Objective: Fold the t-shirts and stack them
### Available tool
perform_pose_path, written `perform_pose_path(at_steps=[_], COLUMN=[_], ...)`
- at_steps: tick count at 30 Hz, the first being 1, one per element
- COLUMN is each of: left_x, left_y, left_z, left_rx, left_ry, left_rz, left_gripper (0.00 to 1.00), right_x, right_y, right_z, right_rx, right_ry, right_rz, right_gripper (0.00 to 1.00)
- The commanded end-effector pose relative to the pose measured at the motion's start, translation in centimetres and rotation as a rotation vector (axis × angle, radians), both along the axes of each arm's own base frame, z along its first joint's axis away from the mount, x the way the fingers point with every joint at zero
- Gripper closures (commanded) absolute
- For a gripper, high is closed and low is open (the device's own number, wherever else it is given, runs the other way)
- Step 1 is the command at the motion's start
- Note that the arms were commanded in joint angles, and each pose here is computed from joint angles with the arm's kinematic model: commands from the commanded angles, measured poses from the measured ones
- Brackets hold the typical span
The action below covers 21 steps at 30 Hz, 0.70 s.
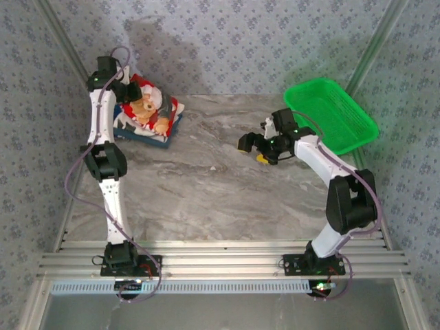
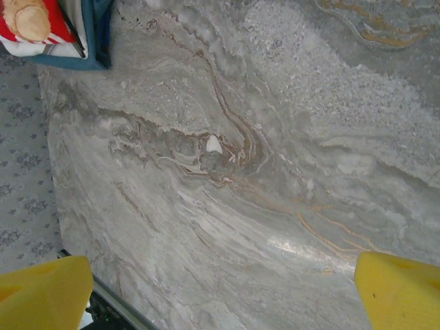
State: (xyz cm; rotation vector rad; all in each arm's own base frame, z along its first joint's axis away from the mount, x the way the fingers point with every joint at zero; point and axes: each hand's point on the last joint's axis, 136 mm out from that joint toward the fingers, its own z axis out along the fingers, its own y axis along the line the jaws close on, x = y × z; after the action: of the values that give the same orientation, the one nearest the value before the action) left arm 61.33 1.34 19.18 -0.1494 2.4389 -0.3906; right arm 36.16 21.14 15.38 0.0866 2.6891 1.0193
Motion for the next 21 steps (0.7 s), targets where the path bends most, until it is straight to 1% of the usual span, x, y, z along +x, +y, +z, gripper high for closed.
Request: perform_pose_path(at_steps=[1,2,3,6,7,8,9,10,11,13,14,18,21], left_x=[1.5,1.8,2.1,2.6,2.8,2.9,3.1,3.2,3.3,3.2,3.1,1.6,-0.3], left_y=[1.7,2.3,3.0,4.2,4.5,4.8,5.5,6.3,7.4,9.5,10.5,13.5,14.5], left_z=[-0.6,-1.3,-1.9,-3.2,-3.4,-3.4,-3.3,-3.0,-2.3,-0.1,1.1,6.2,8.8], left_rx=[-0.064,-0.079,-0.097,-0.149,-0.162,-0.176,-0.186,-0.191,-0.194,-0.191,-0.193,-0.18,-0.153], left_ry=[-0.04,-0.038,-0.039,-0.033,-0.036,-0.043,-0.048,-0.056,-0.071,-0.112,-0.138,-0.214,-0.218], left_rz=[0.019,0.029,0.038,0.063,0.067,0.077,0.104,0.135,0.171,0.237,0.265,0.363,0.409], left_gripper=[1.0,1.0,0.92,0.55,0.45,0.37,0.31,0.27,0.14,0.02,0.0,0.0,0.0], right_x=[0.0,0.1,0.3,0.8,0.9,1.1,1.2,1.3,1.4,1.4,1.2,0.1,-0.8], right_y=[0.7,1.0,1.4,2.5,2.9,3.3,3.7,4.0,4.5,5.0,5.1,4.6,3.5], right_z=[-0.6,-0.6,-0.8,-0.9,-0.8,-0.8,-0.8,-0.6,-0.3,0.4,0.7,2.0,2.9], right_rx=[-0.036,-0.036,-0.039,-0.041,-0.043,-0.043,-0.038,-0.033,-0.03,-0.028,-0.031,-0.032,-0.031], right_ry=[0.066,0.07,0.08,0.1,0.102,0.107,0.108,0.107,0.102,0.085,0.076,0.051,0.021], right_rz=[0.003,0.007,0.012,0.037,0.045,0.053,0.063,0.069,0.081,0.104,0.116,0.133,0.127], right_gripper=[0.0,0.0,0.0,0.0,0.0,0.0,0.0,0.0,0.0,0.0,0.0,0.0,0.0])
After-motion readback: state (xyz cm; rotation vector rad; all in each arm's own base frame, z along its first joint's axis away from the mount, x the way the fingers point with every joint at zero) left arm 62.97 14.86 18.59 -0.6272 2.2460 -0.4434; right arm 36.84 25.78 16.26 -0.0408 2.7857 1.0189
